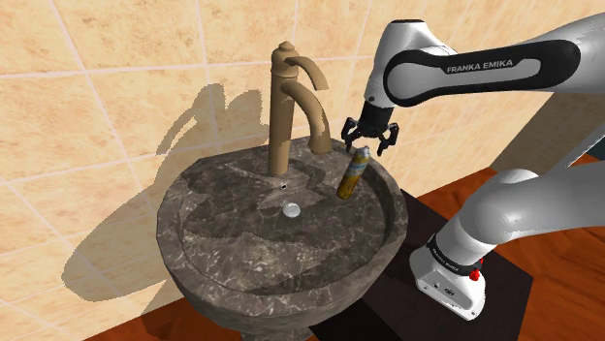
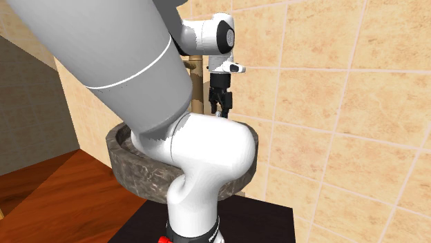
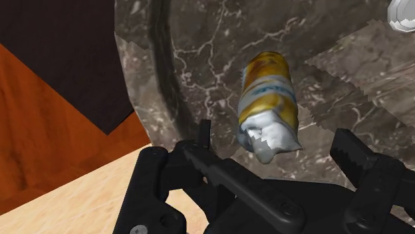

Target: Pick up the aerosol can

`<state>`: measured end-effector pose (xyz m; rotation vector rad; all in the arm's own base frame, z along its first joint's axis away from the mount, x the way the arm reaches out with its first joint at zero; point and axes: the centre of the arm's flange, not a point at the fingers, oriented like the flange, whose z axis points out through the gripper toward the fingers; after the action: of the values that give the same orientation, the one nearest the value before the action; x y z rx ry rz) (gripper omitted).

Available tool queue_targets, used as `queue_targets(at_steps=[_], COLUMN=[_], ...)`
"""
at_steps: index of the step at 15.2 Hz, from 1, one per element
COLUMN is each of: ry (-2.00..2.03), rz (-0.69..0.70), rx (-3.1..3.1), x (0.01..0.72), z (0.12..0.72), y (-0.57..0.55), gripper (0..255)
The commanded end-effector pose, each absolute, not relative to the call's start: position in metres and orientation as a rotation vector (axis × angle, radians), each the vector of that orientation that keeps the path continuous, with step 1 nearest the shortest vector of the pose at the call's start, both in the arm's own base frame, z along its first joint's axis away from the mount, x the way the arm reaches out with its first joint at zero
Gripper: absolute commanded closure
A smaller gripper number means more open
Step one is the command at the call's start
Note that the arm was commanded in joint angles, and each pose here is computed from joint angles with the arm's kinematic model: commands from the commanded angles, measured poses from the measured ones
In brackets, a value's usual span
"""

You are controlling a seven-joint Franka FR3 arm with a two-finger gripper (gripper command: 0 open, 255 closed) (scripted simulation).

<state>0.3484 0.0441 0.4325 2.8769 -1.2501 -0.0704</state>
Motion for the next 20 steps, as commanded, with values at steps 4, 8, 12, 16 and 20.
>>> queue_targets(at_steps=[4, 8, 12, 16, 20], ry=[-1.252, -1.252, -1.252, -1.252, -1.252], rz=[-0.069, -0.069, -0.069, -0.069, -0.069], rx=[2.877, 2.877, 2.877, 2.877, 2.877], x=[0.35, 0.35, 0.35, 0.349, 0.349], z=[0.42, 0.42, 0.419, 0.435, 0.456], y=[0.044, 0.044, 0.044, 0.044, 0.044], gripper=[255, 255, 255, 255, 255])
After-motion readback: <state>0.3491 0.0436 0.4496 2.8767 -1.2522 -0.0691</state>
